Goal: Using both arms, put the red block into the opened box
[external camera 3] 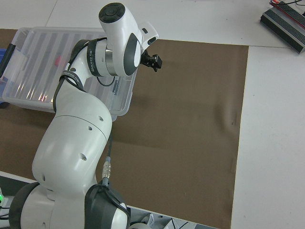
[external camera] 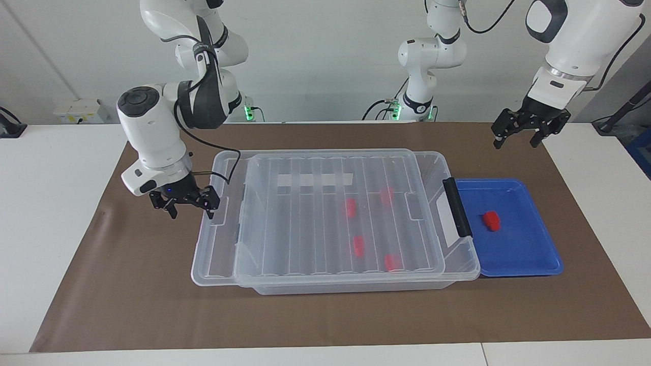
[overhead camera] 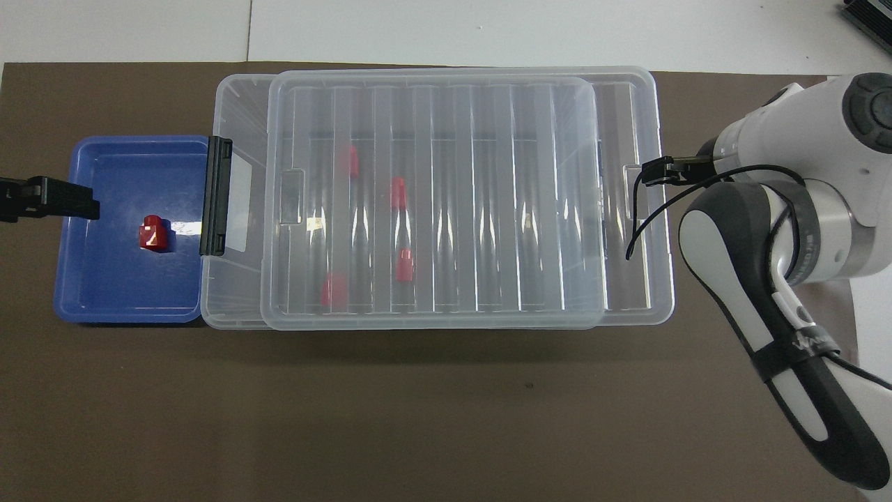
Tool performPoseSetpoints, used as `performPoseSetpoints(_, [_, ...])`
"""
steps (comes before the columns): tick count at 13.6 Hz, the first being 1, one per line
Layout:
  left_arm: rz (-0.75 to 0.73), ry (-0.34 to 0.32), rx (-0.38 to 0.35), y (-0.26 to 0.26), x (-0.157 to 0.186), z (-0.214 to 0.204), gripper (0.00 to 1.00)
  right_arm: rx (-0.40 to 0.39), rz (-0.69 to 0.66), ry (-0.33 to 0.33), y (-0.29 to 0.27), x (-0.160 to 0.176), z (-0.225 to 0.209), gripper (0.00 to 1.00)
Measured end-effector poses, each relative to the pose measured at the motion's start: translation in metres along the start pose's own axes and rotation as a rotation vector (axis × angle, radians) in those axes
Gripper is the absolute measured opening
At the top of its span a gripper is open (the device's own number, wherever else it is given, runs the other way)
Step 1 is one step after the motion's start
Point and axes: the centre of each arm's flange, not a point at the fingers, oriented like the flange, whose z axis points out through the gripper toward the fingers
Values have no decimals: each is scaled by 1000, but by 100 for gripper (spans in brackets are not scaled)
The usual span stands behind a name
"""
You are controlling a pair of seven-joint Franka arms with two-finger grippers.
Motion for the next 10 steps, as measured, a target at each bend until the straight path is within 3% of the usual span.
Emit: performPoseSetpoints(10, [1, 0, 15, -2, 0, 0, 100, -35, 21, -17, 26, 0, 1, 100])
